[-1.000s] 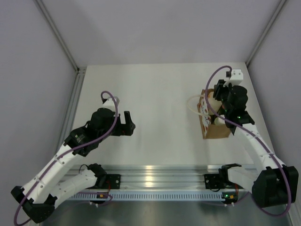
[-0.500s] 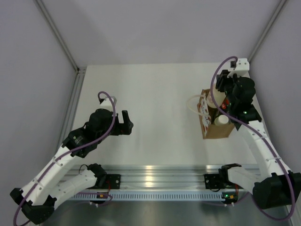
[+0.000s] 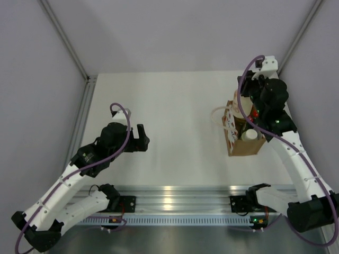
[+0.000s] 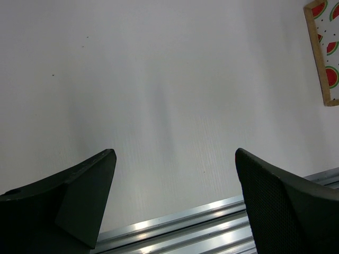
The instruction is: Take the personal care products out of the canvas bag
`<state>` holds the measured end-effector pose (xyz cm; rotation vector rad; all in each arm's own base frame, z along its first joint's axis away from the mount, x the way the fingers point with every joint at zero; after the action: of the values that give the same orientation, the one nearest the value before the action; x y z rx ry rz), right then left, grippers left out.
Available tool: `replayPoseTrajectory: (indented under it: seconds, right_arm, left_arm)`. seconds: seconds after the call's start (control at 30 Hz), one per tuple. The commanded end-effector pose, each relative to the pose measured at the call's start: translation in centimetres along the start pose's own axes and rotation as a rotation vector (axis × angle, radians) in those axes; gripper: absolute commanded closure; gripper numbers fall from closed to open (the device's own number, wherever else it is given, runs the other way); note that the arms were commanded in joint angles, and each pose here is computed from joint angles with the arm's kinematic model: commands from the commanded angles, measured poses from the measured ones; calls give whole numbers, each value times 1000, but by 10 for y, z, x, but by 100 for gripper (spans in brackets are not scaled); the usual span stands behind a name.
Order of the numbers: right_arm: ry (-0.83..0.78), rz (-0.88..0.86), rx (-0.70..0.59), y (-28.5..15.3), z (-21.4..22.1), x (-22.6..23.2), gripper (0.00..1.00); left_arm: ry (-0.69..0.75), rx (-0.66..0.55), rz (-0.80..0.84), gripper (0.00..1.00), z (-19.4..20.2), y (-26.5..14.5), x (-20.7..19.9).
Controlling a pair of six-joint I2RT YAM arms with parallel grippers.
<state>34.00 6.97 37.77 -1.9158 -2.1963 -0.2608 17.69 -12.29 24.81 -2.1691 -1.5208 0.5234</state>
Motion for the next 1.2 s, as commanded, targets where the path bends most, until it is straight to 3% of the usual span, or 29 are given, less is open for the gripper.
replayPoseTrajectory:
  seconds: [0.0, 0.27, 0.63, 1.17]
  right_arm:
    - [-17, -145, -206, -7, -70, 45, 100]
    - [-63, -207, -162, 11, -57, 95, 100]
    - [31, -373, -180, 40, -26, 168, 100]
    - [127, -528, -76, 97, 71, 222, 100]
  left_arm:
    - [-6, -21, -12, 2, -1, -2, 2]
    - [-12, -17, -20, 2, 2, -1, 3]
    - [-23, -37, -28, 2, 1, -4, 5]
    - [-28, -49, -29, 2, 0, -7, 7]
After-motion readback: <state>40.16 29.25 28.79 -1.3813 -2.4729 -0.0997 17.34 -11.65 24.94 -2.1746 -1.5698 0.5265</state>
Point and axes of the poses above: each gripper's point midway between its finger pads, its own y axis out along the fingers, its own x axis along the line the jaws close on, z = x × y, the point moved 4 cm from there along -y, back along the fingers, and after that the axes turned 15 degrees about y, right-handed, at the moved point
